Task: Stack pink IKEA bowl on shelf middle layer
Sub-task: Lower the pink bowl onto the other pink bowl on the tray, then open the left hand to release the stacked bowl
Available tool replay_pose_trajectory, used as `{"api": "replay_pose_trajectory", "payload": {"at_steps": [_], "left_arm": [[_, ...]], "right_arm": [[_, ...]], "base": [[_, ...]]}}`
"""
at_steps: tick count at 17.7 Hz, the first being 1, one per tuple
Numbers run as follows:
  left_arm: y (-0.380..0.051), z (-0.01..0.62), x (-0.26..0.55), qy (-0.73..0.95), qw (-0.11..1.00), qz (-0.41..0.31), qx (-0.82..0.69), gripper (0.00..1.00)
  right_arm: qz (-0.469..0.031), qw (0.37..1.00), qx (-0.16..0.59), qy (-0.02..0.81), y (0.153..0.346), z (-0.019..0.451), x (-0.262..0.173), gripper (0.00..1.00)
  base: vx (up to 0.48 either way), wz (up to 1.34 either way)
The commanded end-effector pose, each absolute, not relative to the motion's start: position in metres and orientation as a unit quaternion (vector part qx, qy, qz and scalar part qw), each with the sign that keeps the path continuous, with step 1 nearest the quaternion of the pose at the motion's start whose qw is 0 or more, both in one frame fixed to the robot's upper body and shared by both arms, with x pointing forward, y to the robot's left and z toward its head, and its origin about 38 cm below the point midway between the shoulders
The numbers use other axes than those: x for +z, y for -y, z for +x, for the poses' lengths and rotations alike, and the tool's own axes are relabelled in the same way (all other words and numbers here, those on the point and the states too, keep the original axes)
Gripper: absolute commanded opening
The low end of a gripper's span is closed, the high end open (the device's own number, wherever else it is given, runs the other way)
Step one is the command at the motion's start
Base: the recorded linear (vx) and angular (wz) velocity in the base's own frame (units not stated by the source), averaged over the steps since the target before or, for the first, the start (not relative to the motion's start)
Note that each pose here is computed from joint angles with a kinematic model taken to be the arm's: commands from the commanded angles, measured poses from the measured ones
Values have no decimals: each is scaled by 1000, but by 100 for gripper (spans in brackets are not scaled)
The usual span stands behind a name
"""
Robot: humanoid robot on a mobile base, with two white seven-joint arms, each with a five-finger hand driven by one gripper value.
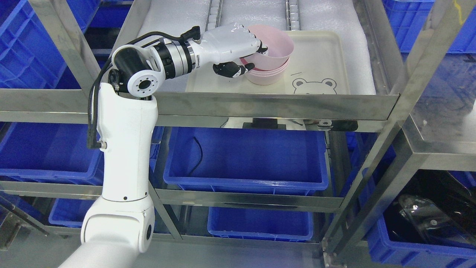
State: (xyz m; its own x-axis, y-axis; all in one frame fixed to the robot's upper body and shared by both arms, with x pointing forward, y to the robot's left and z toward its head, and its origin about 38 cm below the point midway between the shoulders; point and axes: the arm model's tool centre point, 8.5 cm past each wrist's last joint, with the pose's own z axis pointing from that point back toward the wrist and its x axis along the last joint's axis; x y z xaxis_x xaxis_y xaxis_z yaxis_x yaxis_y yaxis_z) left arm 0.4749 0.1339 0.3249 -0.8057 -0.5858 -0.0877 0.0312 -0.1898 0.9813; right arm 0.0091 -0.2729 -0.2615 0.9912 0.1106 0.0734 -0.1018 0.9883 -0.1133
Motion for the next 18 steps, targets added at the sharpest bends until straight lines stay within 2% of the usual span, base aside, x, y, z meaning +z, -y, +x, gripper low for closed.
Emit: {"api": "replay_pose_trajectory", "payload": {"at_steps": [1,2,4,5,8,10,14,18], "left_arm": [[-141,479,324,591,218,242,-738,25],[-142,479,325,591,219,243,-737,54],[-148,480,331,595,220,250,-731,75],[-153,481,335,597,222,254,-728,83],[-159,482,341,611,226,256,-714,97],[-164,478,347,646,227,229,-692,100],[-156,462,366,755,192,105,-618,100],[-95,433,321,783,159,-42,-600,100]], "right_arm": [[-62,996,54,37,284,0,-261,100],[-62,996,54,37,284,0,-261,100],[-62,996,54,37,284,0,-261,100],[-62,996,54,37,284,0,-261,100],[-62,996,54,37,284,0,-261,100],[-62,996,54,37,284,0,-261,100],[-62,996,54,37,284,0,-261,100],[-62,996,54,37,284,0,-261,100]], "base": [[0,0],[0,0],[0,0],[0,0],[0,0],[0,0],[0,0],[0,0]]}}
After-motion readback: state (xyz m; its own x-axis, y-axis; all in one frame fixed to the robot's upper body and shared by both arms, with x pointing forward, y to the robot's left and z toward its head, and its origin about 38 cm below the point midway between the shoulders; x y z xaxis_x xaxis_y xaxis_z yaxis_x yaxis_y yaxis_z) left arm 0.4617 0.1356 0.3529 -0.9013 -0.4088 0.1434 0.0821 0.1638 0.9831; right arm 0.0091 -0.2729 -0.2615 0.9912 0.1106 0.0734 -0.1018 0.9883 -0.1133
